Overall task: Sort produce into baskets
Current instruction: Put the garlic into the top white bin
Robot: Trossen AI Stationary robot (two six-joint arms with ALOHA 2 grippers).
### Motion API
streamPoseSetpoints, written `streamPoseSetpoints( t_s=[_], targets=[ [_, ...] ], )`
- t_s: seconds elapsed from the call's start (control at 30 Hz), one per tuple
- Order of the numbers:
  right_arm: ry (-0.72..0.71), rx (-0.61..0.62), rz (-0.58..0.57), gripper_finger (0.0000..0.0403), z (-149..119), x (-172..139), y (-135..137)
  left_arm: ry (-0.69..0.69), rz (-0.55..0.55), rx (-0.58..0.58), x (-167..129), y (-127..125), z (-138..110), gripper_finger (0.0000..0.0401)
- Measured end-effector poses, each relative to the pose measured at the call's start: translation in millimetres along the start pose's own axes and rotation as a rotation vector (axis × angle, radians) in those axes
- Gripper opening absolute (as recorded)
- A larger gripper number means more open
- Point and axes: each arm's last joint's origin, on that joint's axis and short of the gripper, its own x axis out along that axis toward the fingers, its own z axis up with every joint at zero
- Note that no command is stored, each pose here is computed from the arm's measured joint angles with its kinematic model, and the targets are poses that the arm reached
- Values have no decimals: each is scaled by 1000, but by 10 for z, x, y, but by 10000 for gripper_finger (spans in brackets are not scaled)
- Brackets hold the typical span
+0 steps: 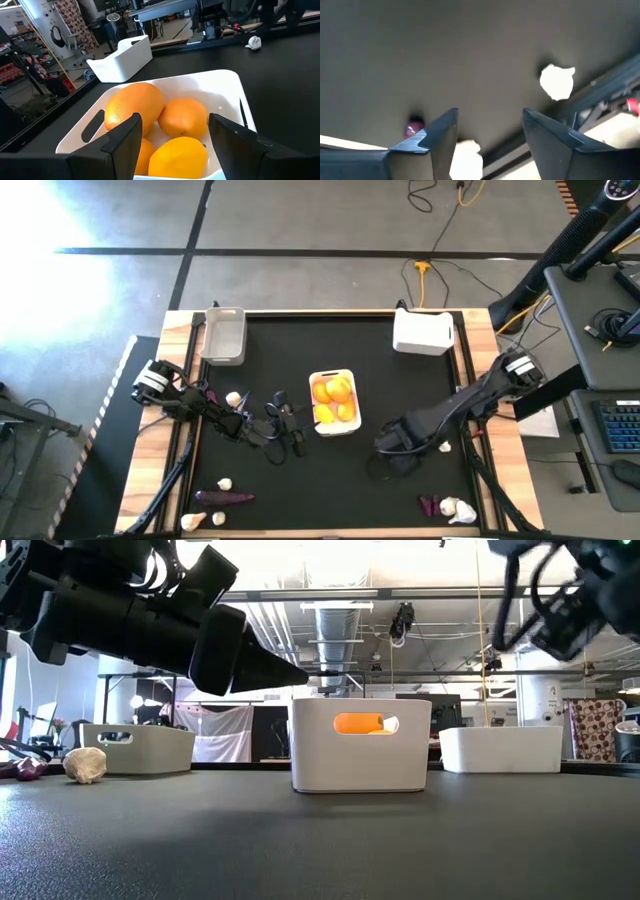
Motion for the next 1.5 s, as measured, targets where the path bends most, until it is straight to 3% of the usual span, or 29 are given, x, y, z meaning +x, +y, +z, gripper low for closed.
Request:
streamPoseSetpoints(
  t_s=[0.4, 0.7, 1.03, 1.5],
  targets=[
    [89, -2, -108, 293, 83, 309, -138, 0, 1, 1, 0, 1, -1, 212],
    [107, 15, -164, 309, 118, 492, -273, 0, 2, 3, 0, 1, 0, 212],
    [116, 29, -193, 276, 133, 584, -349, 0, 2, 3, 0, 1, -1, 212],
    [83, -13, -101, 165, 165, 586, -250, 1, 2, 4, 0, 1, -1, 212]
  ],
)
